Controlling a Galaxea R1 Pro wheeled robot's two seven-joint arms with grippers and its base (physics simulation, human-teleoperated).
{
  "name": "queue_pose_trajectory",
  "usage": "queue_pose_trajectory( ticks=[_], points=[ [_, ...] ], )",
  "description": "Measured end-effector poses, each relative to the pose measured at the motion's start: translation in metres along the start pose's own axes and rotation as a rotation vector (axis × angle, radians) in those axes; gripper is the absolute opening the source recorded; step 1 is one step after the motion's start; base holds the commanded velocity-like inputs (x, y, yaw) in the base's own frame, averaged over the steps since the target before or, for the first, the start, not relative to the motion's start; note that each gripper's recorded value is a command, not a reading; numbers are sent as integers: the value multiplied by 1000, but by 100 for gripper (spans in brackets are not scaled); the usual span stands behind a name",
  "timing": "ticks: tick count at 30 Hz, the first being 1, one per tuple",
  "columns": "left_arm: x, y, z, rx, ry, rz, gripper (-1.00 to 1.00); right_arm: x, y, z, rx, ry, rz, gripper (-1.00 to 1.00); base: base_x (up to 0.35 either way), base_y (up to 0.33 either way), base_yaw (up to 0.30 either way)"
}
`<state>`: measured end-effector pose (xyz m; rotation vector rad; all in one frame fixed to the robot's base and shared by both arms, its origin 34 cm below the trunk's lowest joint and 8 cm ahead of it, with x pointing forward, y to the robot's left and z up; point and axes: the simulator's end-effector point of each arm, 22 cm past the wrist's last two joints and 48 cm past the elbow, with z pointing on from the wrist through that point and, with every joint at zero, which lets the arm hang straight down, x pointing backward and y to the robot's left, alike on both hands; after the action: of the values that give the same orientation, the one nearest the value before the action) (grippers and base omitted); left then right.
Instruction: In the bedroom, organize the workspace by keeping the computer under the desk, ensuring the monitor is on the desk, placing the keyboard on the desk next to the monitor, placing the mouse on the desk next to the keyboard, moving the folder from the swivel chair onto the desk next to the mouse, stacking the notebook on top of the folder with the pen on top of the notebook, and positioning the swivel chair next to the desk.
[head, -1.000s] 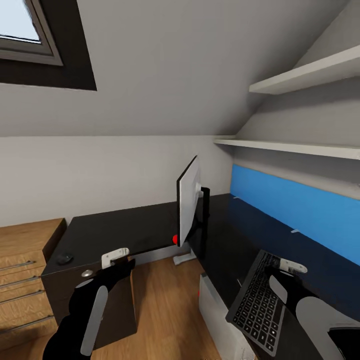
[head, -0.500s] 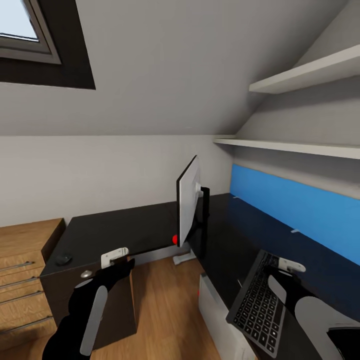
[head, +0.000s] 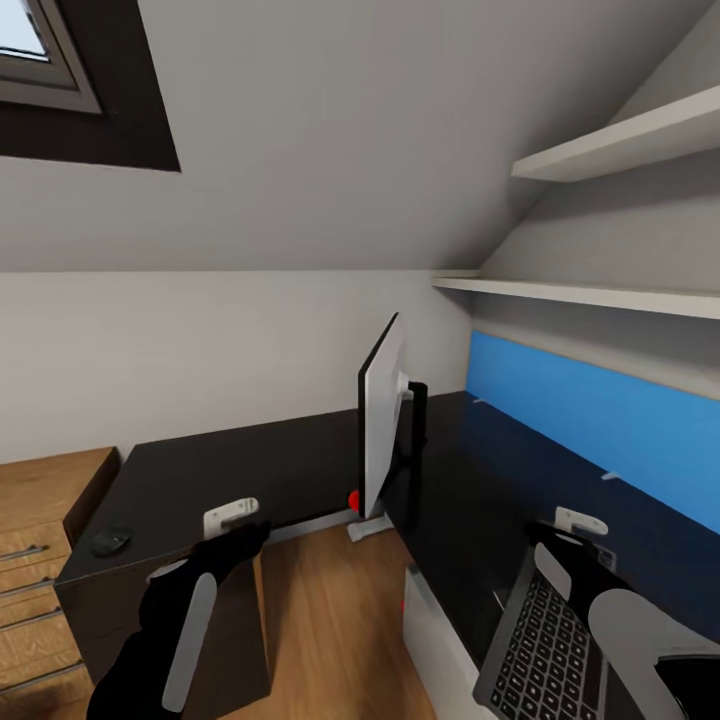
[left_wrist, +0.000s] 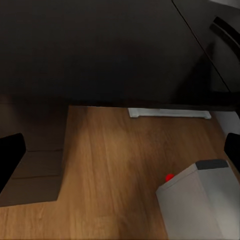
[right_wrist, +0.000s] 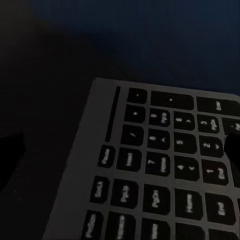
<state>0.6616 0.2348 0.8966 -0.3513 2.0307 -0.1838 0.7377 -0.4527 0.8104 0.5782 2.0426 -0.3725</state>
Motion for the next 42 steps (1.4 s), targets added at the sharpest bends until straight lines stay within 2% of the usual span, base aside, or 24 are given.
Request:
queue_pose_trajectory(
  ticks=[12, 13, 14, 20, 42],
  points=[
    [2, -1, 1, 1, 3, 1, 100, 3, 9, -3, -11, 3, -1, 100, 94, 54, 0],
    [2, -1, 1, 2, 3, 0, 100, 4, 13, -4, -16, 6, -1, 100, 73, 50, 0],
    [2, 0, 1, 1, 4, 1, 100, 9, 27, -8, -33, 14, 2, 100, 59, 40, 0],
    [4, 0, 2, -1, 10, 1, 100, 17, 38, -10, -45, 26, 0, 100, 25, 17, 34],
    [18, 4, 12, -10, 40, 0, 100, 36, 39, -1, -38, 62, -14, 100, 2, 1, 37]
  ],
)
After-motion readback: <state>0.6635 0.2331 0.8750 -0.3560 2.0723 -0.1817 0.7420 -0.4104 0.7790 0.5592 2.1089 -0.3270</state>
